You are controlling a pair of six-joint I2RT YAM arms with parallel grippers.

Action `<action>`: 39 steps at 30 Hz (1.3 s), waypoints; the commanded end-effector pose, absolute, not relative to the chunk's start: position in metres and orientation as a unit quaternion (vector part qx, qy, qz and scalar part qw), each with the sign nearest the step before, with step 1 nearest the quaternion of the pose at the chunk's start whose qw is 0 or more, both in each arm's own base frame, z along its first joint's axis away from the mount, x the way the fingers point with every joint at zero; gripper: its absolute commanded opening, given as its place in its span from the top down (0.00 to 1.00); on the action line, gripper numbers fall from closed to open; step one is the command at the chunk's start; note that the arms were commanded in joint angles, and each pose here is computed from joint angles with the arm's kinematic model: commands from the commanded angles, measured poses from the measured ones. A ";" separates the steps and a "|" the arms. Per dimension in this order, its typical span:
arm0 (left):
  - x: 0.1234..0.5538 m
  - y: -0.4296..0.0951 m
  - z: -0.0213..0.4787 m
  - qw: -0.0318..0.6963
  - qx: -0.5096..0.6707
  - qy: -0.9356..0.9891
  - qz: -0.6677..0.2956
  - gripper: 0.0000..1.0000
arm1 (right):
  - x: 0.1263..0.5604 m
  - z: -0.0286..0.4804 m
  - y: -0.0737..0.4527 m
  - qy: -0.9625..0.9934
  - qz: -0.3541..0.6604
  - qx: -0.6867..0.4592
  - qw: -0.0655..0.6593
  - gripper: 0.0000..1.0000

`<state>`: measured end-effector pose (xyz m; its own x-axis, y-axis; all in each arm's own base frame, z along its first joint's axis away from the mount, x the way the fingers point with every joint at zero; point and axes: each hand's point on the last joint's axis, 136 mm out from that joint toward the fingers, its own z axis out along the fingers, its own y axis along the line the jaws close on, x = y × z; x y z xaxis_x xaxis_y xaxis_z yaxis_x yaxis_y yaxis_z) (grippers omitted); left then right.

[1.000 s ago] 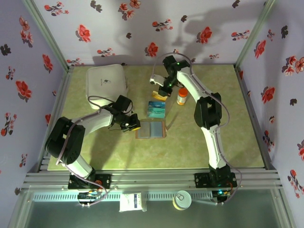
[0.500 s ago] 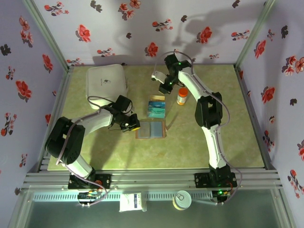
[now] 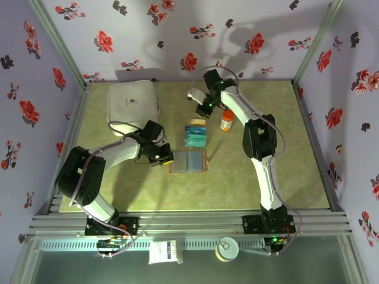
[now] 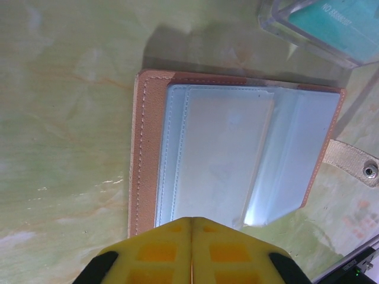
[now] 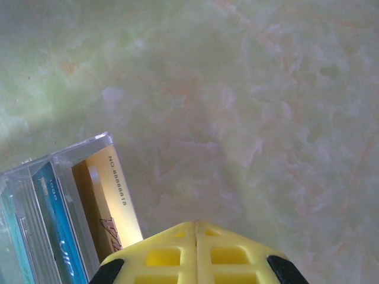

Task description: Take the credit cards out of the card holder

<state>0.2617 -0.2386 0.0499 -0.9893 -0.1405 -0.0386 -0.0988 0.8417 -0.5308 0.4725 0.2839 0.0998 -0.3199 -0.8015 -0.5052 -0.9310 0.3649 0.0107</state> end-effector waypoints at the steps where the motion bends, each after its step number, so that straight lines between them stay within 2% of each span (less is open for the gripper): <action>1: 0.263 -0.235 0.053 0.042 -0.067 0.960 -0.270 0.93 | 0.458 0.090 0.290 0.797 0.168 -0.549 0.191 0.93; 25: 0.258 -0.232 0.049 0.038 -0.066 0.960 -0.270 0.93 | 0.448 0.078 0.288 0.800 0.142 -0.558 0.169 0.93; 32: 0.259 -0.233 0.050 0.043 -0.062 0.959 -0.272 0.93 | 0.467 0.108 0.290 0.806 0.119 -0.533 0.228 0.90; 39: 0.260 -0.227 0.043 0.052 -0.060 0.961 -0.264 0.94 | 0.471 0.135 0.282 0.835 0.094 -0.460 0.286 0.86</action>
<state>0.2583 -0.2348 0.0429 -0.9894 -0.1397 -0.0399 -0.0985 0.8467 -0.5228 0.4617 0.2809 0.0968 -0.3878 -0.7828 -0.4867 -0.8827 0.4674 -0.0483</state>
